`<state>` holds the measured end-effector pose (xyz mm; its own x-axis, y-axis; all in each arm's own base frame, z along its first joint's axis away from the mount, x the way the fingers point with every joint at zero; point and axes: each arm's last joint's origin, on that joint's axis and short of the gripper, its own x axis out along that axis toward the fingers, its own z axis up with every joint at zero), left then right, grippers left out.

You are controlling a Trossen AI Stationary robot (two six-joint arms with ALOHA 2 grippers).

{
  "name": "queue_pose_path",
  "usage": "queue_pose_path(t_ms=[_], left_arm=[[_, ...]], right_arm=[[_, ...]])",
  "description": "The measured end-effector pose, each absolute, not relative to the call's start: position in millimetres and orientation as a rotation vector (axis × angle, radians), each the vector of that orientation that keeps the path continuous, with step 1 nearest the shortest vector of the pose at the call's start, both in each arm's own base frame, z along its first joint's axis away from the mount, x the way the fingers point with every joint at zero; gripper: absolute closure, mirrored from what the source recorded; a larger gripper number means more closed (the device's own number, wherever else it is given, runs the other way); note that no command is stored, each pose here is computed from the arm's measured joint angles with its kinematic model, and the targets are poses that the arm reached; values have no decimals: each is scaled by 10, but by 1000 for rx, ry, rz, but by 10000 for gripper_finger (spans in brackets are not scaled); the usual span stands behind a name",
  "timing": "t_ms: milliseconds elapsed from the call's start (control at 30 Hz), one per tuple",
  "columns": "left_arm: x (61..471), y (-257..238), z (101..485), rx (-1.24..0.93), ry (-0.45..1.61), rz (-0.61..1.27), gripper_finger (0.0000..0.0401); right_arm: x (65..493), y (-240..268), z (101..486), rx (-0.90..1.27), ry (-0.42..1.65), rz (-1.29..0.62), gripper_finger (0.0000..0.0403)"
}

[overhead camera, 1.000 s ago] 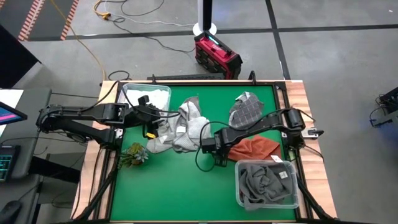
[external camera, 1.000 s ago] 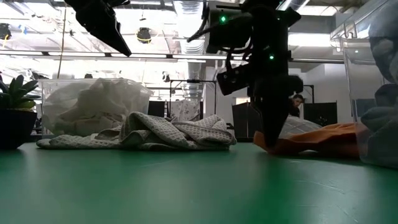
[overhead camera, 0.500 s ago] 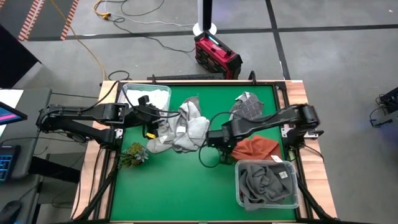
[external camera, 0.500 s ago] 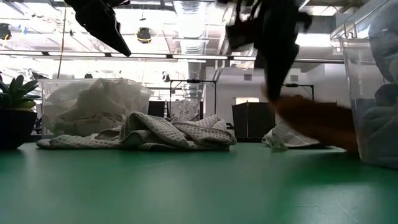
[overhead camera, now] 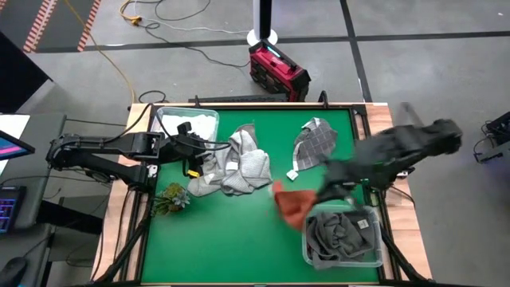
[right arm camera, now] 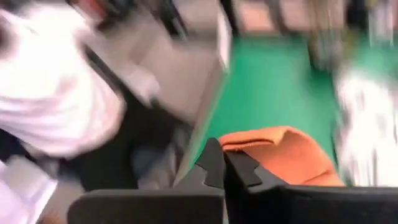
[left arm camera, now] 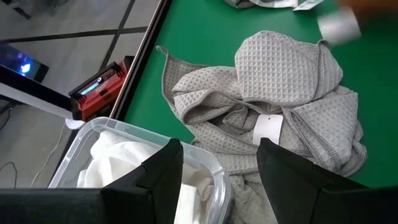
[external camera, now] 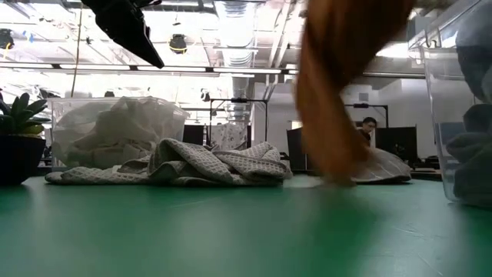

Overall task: Sort towels by color in basket
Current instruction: Put the orange towel into the bottom transparent bin

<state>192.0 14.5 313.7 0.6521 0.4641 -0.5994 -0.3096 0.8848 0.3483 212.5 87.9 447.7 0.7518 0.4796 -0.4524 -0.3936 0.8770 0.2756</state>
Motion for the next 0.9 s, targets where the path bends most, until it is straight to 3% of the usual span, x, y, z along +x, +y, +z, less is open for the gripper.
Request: queue_pose_path(t_ms=[133, 300, 533, 900], left_arm=[[1919, 145, 3136, 224, 741, 443, 205], [1904, 145, 3120, 228, 764, 442, 205], [1902, 145, 3118, 216, 763, 446, 205], [1897, 144, 3112, 204, 768, 451, 205]], right_arm=[[1682, 961, 4862, 171, 253, 626, 388], [1316, 1034, 4911, 273, 297, 685, 386], [1057, 961, 4679, 451, 552, 349, 385], [938, 907, 4566, 433, 547, 82, 384]])
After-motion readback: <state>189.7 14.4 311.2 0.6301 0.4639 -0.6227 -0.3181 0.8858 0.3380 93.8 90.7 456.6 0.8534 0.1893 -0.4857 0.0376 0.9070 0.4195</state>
